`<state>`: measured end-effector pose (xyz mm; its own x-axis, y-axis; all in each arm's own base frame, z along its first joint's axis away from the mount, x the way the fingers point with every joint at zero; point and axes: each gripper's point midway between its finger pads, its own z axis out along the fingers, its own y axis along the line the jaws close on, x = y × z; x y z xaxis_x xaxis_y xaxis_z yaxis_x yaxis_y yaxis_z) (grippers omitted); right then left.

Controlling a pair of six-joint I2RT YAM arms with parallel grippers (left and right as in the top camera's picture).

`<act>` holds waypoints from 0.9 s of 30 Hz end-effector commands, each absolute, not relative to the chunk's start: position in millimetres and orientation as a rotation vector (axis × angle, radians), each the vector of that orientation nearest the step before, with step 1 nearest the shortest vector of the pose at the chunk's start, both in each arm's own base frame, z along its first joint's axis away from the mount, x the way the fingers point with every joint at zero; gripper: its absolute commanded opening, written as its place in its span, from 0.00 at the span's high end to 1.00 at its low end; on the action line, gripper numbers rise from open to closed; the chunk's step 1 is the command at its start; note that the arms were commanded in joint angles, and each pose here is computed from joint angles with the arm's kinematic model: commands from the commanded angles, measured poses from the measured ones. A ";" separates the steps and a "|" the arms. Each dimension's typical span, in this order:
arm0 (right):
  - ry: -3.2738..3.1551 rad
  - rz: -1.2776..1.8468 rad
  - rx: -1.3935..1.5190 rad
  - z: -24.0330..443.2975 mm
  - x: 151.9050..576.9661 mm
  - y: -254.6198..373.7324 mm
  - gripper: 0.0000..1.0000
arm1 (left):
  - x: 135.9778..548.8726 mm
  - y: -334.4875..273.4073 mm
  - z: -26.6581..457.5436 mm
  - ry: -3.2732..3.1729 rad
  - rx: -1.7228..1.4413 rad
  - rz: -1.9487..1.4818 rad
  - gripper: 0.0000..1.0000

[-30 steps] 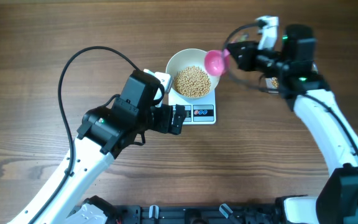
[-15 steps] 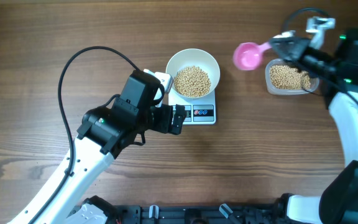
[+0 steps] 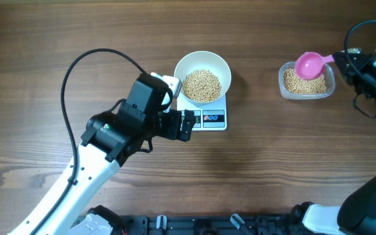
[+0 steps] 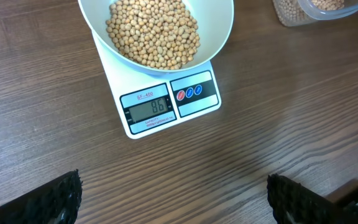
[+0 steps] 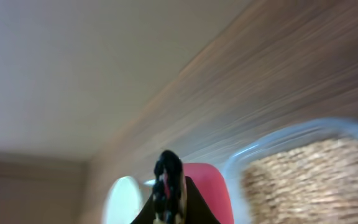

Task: Scoop item into bowl and weigh 150g on scale
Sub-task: 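Carry the empty scoop right back to the soybean tub, then dig the pink scoop down into the soybeans with the right gripper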

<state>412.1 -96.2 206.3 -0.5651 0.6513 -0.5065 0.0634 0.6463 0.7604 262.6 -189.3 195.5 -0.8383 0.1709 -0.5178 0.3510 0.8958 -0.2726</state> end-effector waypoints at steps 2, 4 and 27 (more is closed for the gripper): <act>2.069 0.660 0.493 198.7 418.7 -118.2 0.96 | 262.0 -188.7 193.9 2.561 0.406 -0.475 0.00; 2.085 0.646 0.512 190.1 420.1 -121.8 0.96 | 262.0 -188.7 193.9 2.561 0.406 -0.475 0.00; 2.236 0.528 0.285 129.0 421.2 -126.3 0.96 | 262.0 -188.7 193.9 2.561 0.406 -0.475 0.00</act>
